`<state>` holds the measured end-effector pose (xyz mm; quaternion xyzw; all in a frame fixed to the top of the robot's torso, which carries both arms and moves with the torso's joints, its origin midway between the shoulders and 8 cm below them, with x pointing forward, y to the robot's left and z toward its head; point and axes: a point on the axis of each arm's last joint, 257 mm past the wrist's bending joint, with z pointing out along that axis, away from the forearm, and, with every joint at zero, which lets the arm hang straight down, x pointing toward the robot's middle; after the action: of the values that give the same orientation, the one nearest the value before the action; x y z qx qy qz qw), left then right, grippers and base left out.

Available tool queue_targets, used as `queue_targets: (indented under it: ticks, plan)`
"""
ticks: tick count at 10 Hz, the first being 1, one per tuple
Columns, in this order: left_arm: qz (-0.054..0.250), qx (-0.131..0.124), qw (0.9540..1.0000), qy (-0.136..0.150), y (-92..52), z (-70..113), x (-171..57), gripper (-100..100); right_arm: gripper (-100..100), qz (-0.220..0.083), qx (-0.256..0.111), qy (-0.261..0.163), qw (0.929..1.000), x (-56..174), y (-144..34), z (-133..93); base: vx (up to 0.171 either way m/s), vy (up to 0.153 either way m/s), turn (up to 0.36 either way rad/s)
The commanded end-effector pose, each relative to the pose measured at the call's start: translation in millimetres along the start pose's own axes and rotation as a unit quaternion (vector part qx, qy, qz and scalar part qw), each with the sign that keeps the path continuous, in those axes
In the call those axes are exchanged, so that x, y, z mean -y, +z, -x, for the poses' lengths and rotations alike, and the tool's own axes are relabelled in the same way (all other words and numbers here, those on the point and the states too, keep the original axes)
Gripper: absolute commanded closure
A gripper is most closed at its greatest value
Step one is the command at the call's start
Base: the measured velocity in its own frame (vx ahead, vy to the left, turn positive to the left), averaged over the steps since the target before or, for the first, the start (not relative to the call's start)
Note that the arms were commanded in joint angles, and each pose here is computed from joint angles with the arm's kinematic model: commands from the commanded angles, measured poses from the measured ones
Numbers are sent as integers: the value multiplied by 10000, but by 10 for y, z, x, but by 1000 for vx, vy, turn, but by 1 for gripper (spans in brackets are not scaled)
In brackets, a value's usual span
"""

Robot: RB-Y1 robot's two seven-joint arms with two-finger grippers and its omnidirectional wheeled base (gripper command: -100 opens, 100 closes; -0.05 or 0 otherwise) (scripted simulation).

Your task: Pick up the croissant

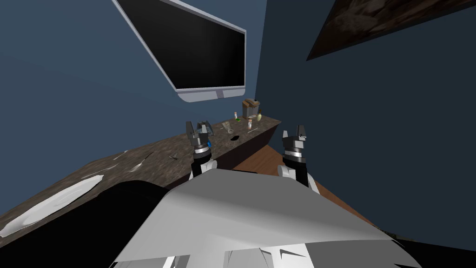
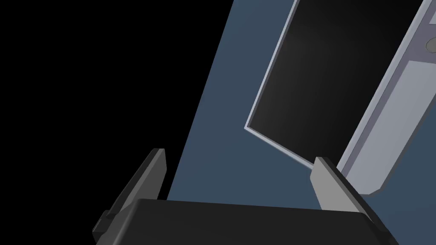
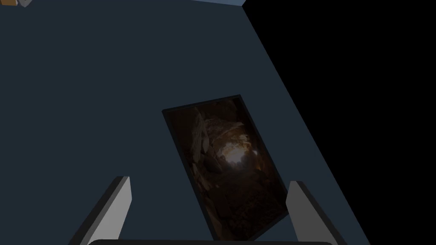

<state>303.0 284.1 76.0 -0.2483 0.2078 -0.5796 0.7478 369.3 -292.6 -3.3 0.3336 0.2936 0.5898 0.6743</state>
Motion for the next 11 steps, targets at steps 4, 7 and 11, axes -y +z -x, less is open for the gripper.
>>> queue_targets:
  ticks: [4, 7, 11]
  plan:
    - [206, -539, 9979, -296, 33, -173, -112, -100, 0, 0, 0, 0, 10000, 0, 0, 0, 6, -40, -4]
    - [437, -855, 9939, -540, 39, -285, -229, -100, 0, 0, 0, 0, 10000, 0, 0, 0, 14, -50, -5]
    - [771, -1271, 9857, -792, 24, -430, -391, -100, 0, 0, 0, 1, 10000, 0, 0, 0, 17, -64, -5]
